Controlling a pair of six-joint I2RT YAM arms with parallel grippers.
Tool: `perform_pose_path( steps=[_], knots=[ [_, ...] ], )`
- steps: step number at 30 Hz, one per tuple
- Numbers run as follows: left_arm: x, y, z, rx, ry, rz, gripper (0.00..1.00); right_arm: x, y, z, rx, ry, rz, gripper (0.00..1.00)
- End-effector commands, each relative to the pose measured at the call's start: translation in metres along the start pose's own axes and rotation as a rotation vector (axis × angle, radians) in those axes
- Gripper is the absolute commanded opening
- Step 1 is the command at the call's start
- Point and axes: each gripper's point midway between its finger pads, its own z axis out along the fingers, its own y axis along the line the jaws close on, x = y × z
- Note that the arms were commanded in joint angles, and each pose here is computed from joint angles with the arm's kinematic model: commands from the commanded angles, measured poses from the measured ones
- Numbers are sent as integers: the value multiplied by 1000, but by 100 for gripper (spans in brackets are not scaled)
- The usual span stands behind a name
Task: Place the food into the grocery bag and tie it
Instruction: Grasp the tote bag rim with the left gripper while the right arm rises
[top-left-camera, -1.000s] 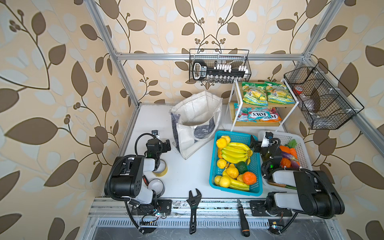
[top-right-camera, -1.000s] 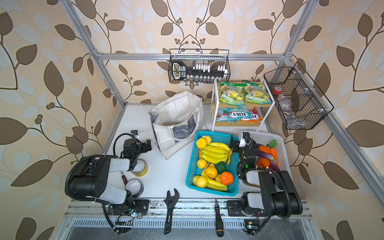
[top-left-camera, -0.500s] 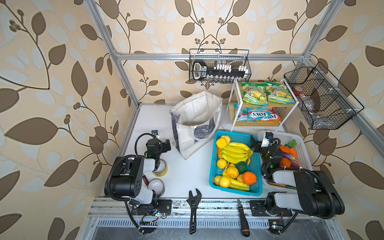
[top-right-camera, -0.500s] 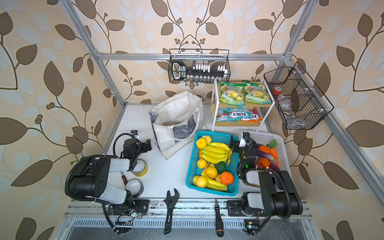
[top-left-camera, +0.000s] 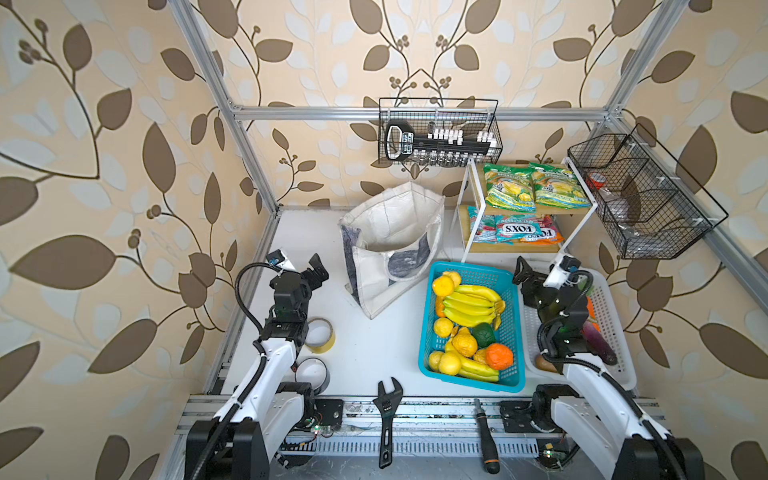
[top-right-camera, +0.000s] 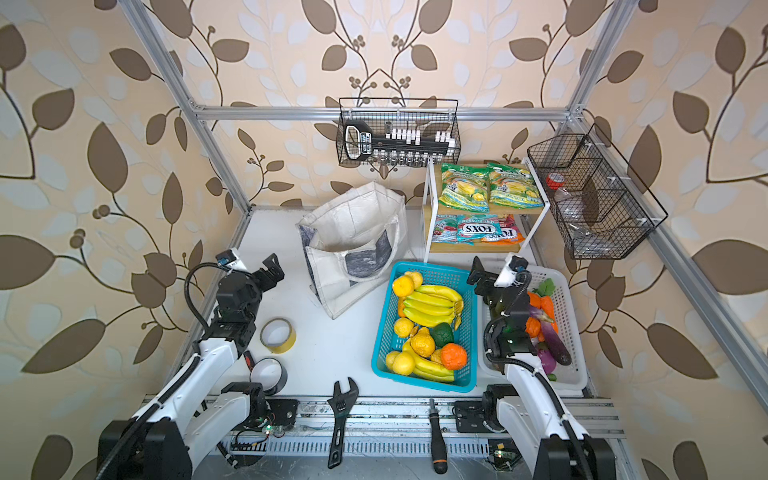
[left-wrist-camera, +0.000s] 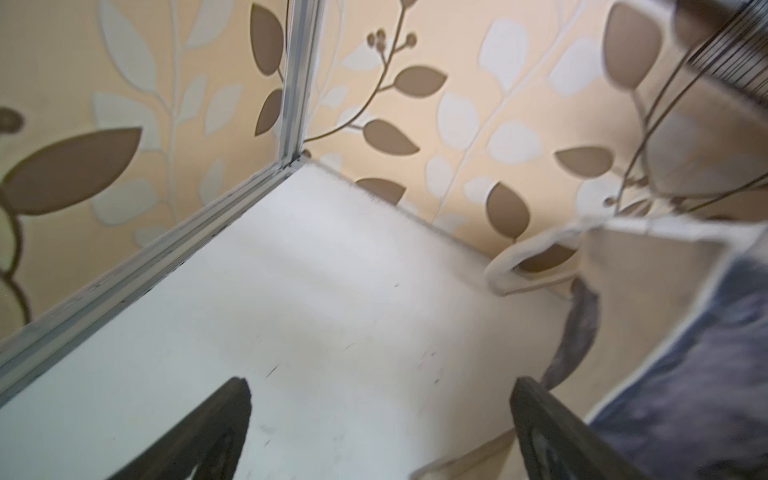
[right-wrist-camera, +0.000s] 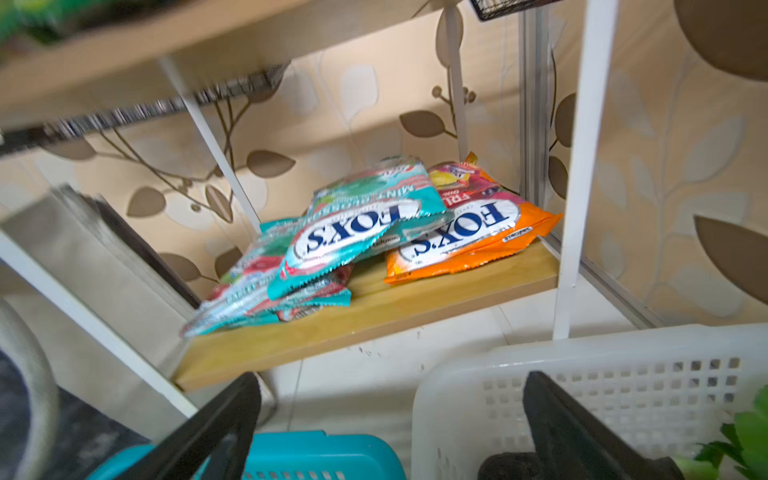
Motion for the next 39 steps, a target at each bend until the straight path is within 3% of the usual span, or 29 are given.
perform_pose_path(
  steps=[1,6,10,14,20,26,28,30,32,36,38,39],
  knots=[
    [-7,-50,-5,164,180,-123,99,0,26,-1,-101,146,123,100],
    [-23,-114,-6,323,421,-50,97,-31,81,-15,-319,175,135,97],
    [-33,-149,4,320,532,112,99,-45,133,-31,-410,197,-18,97],
    [-40,-164,34,308,618,202,99,-56,174,-47,-468,211,-124,96],
    [-43,-171,83,240,688,293,97,-67,208,-64,-571,215,-143,94],
    [19,-174,115,196,914,472,97,-65,222,-74,-643,235,-158,93],
    [45,-182,118,257,971,492,97,-65,221,-74,-639,231,-162,93],
    [65,-189,120,305,996,512,97,-66,221,-74,-634,227,-162,93],
    [76,-183,129,261,981,575,99,-63,222,-73,-641,236,-161,93],
    [98,-173,135,234,1043,576,97,-58,226,-72,-659,252,-146,93],
    [105,-174,131,254,1077,557,89,-54,228,-69,-663,261,-143,92],
    [105,-175,128,263,1081,550,79,-51,229,-69,-667,267,-142,92]
  ],
)
